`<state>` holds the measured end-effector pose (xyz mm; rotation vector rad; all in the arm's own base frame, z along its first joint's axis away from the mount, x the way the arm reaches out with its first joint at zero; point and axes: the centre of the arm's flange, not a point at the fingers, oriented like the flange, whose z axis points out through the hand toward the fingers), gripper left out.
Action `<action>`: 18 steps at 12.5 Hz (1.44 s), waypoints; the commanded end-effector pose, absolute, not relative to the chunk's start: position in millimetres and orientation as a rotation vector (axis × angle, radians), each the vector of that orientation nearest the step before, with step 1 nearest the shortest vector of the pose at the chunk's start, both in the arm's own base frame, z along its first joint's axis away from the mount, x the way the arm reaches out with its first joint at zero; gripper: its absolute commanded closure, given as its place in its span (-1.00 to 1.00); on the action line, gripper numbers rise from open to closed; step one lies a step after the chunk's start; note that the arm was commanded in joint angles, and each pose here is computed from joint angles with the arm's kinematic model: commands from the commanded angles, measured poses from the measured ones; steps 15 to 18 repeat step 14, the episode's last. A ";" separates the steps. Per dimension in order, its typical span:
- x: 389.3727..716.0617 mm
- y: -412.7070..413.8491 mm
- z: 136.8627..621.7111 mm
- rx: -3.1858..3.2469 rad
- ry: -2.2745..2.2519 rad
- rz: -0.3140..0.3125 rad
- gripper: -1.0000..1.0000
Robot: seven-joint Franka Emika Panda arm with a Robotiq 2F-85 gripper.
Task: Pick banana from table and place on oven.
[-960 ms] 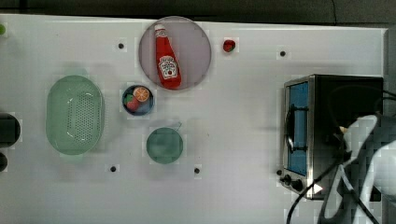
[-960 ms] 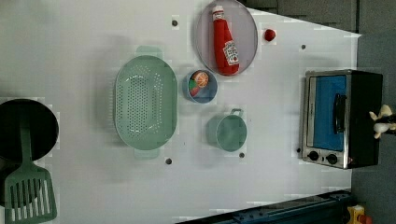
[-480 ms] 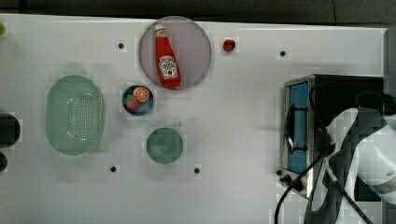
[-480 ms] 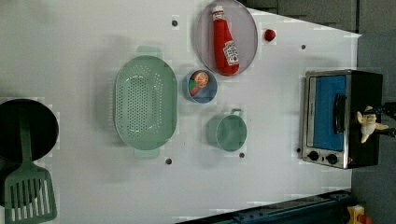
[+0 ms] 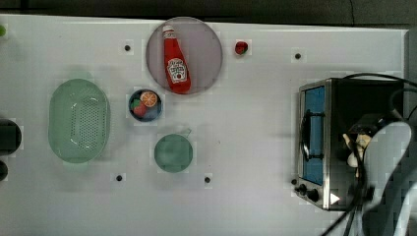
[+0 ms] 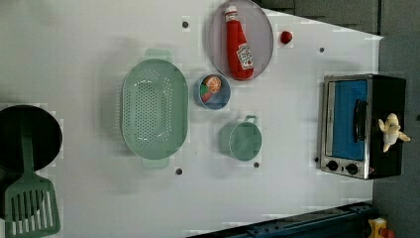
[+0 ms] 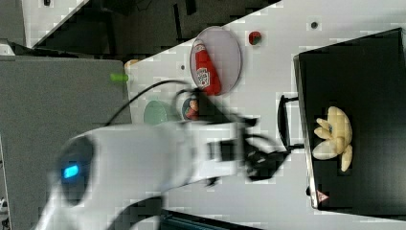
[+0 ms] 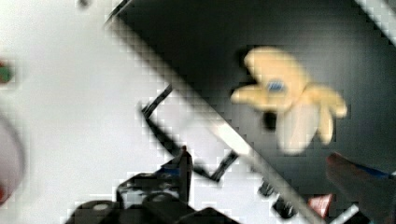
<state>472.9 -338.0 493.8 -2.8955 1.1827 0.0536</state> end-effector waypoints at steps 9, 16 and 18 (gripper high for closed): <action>500.6 -44.1 573.3 -2.630 1.625 0.052 -1.00; 498.5 -39.3 579.2 -2.767 1.615 -0.061 -1.00; 498.5 -39.3 579.2 -2.767 1.615 -0.061 -1.00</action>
